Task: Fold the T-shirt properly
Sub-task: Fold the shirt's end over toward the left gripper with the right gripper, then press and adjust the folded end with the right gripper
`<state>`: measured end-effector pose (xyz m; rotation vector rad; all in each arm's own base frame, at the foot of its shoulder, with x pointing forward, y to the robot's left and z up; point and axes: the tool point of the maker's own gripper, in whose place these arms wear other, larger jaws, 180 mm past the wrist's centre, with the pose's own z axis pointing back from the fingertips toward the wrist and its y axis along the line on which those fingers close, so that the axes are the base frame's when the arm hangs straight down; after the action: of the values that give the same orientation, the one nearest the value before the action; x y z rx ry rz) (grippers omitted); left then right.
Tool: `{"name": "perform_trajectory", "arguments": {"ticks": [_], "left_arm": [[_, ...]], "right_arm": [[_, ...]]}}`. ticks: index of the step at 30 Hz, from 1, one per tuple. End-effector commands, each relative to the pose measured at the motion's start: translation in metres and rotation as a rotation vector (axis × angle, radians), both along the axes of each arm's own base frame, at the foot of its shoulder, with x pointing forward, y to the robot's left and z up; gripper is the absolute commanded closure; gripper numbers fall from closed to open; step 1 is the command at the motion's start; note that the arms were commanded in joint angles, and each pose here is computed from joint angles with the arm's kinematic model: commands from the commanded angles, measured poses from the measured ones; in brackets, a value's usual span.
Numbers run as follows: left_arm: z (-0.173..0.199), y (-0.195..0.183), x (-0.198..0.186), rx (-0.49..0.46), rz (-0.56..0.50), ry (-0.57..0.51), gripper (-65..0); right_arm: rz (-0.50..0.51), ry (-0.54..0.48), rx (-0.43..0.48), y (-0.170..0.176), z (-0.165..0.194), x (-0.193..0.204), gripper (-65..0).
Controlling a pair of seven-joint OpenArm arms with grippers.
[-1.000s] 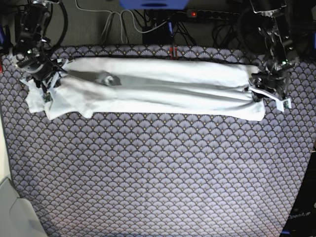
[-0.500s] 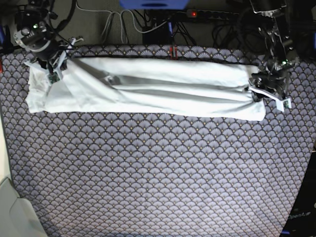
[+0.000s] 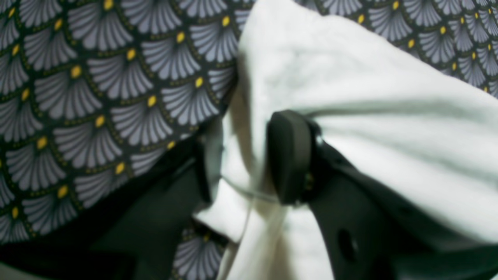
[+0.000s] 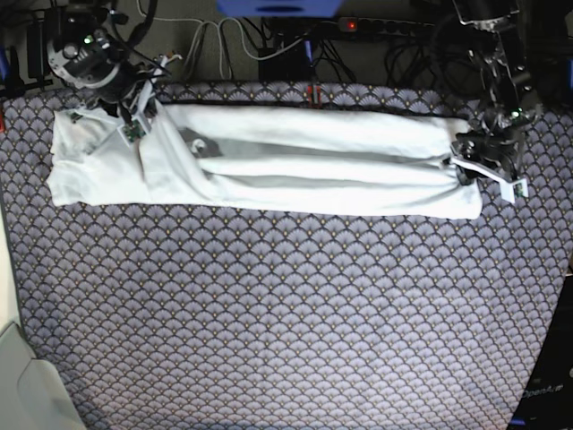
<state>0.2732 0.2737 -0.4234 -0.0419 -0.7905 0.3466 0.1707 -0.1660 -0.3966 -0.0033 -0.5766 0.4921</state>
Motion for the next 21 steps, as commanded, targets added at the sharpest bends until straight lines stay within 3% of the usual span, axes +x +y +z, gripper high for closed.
{"name": "perform_trajectory", "arguments": {"ticks": [1, 6, 16, 21], "left_arm": [[0.004, 0.003, 0.002, 0.014, -0.007, 0.0, -23.4], [0.004, 0.003, 0.003, 0.014, -0.007, -0.004, -23.4], [0.004, 0.003, 0.001, 0.008, -0.004, -0.002, -23.4], [0.003, 0.003, 0.0, 0.006, -0.004, -0.001, -23.4]], "right_arm": [[0.005, -0.037, 0.005, 0.0, 0.008, 0.006, -2.2], [0.071, -0.038, 0.001, 0.01, 0.009, 0.009, -2.2], [-0.004, -0.08, -0.038, -0.018, 0.017, 0.028, -2.8], [-0.018, -0.067, -0.035, -0.022, 0.011, 0.029, -14.4]]}}
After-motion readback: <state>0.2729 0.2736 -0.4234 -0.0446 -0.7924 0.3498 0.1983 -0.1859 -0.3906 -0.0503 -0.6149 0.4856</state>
